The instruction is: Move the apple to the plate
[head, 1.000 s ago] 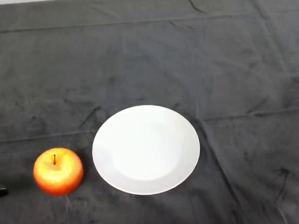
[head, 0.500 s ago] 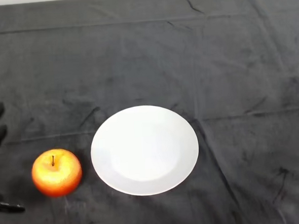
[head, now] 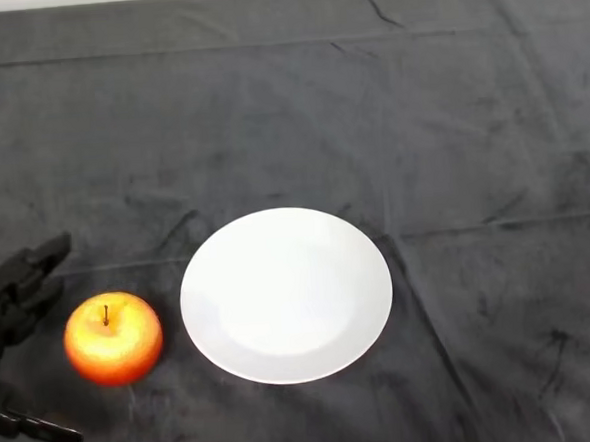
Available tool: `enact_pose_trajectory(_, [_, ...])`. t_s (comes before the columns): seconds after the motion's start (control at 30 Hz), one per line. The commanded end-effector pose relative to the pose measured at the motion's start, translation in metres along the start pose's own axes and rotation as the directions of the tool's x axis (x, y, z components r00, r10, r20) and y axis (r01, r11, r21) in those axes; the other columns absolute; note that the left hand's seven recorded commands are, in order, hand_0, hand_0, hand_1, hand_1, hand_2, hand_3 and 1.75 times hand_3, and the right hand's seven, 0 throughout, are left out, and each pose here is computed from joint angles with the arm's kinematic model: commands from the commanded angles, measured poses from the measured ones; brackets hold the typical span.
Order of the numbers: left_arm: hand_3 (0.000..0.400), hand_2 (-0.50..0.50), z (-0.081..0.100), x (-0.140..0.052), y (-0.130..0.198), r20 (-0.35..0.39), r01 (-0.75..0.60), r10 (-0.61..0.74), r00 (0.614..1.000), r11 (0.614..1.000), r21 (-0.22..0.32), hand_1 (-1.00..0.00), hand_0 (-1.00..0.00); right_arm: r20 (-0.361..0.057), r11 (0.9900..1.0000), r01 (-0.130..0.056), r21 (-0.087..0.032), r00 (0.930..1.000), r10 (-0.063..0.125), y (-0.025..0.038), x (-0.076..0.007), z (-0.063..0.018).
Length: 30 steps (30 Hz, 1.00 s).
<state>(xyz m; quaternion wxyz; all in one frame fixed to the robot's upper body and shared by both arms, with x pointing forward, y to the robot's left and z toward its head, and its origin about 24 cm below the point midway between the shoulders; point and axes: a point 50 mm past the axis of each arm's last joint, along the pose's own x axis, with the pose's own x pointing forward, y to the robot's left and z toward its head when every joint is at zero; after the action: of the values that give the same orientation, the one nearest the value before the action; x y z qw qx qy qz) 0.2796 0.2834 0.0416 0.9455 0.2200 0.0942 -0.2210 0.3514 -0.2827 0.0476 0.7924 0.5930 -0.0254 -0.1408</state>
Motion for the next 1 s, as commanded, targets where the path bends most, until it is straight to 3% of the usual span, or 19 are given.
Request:
enact_pose_trajectory(0.03, [0.000,0.00,0.013,0.015,-0.006,0.039,0.027,-0.029,0.999,0.999,0.039,0.00,0.00,0.052,0.9992,-0.039,0.008,0.9979,0.038,0.0138,0.0042,0.0135])
enact_pose_trajectory(0.7, [0.000,0.00,0.024,0.038,-0.030,0.102,0.057,-0.073,0.992,0.987,0.149,0.00,0.00,0.052,0.9992,-0.038,0.007,0.9979,0.038,0.0138,0.0041,0.0135])
enact_pose_trajectory(0.73, [0.136,-0.16,0.024,0.039,-0.031,0.103,0.058,-0.074,0.992,0.987,0.153,-0.02,-0.34,0.052,0.9992,-0.038,0.007,0.9979,0.038,0.0138,0.0041,0.0135])
enact_pose_trajectory(0.77, [0.400,-0.07,0.024,0.040,-0.030,0.106,0.058,-0.075,0.992,0.986,0.157,-0.86,-1.00,0.052,0.9992,-0.038,0.007,0.9979,0.038,0.0138,0.0041,0.0135])
enact_pose_trajectory(0.83, [0.400,0.00,0.026,0.041,-0.029,0.111,0.054,-0.073,0.991,0.985,0.165,-1.00,-1.00,0.052,0.9992,-0.038,0.007,0.9979,0.038,0.0138,0.0041,0.0135])
enact_pose_trajectory(1.0, [0.400,0.00,0.030,0.043,-0.026,0.136,0.032,-0.058,0.989,0.982,0.186,-1.00,-1.00,0.052,0.9992,-0.038,0.008,0.9979,0.038,0.0138,0.0042,0.0135])
